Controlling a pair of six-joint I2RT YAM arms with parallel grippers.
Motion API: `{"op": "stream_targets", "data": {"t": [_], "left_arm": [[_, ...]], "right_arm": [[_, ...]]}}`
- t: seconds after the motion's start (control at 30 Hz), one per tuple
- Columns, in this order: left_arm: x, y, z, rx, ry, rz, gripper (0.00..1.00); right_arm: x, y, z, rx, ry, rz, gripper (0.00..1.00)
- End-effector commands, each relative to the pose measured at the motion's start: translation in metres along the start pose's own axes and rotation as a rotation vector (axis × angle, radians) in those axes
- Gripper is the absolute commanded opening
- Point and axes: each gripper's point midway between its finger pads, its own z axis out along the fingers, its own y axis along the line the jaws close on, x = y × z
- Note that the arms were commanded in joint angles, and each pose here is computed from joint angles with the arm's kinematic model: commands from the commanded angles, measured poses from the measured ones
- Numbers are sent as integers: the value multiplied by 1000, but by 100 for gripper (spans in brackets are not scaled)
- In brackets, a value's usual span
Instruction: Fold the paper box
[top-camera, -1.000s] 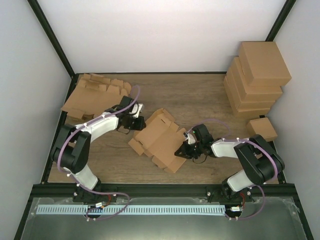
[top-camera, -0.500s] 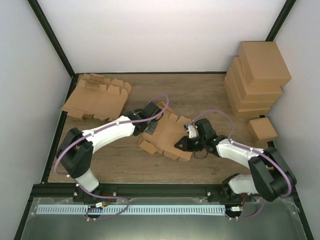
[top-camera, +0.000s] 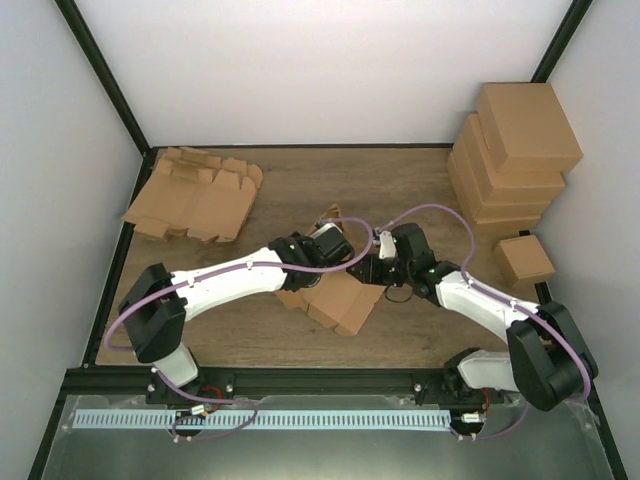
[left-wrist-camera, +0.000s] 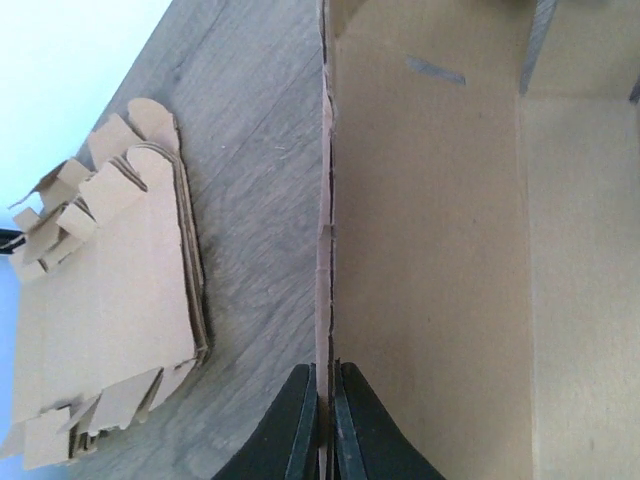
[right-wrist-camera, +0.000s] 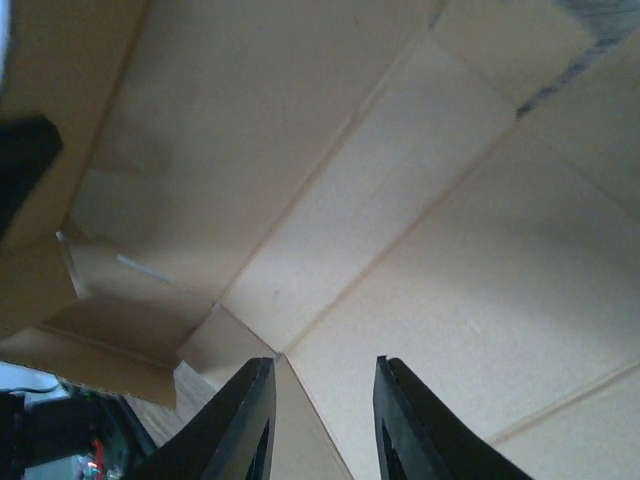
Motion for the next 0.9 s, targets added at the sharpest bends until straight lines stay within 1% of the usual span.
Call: {"op": "stream_targets", "data": {"t": [0.0,0.13,0.2,0.27,0.33,0.37,0.5,0.77,0.87], "left_arm": [[-8,11,-8,-72,-29,30,6],[-10,8,-10,-80,-47,37,6],[-12,5,-11,-76,-54,38,6],[-13,4,-12,-72,-61,38,6],[-14,2,-13,-68,-68,39,6],[-15,0,-14,-66,-72,40,6],[-15,-3,-14,-56,-91,30,6],[-15,-8,-21,-16,-118,9,6],[-15,-8,-24,-14,-132,3,6]], "right_arm": [[-41,35,-14,-124,-118,137,29],[-60,44,-21,-195,-207,290,31],[-68,48,-24,-238,-245,344,34],[-76,54,-25,-274,-262,384,36],[-85,60,-25,-292,-270,390,47],[-90,64,-24,-303,-268,387,48],[-102,66,-13,-298,-243,419,49],[-117,75,-13,-360,-278,477,50],[-120,80,-9,-380,-250,484,50]]}}
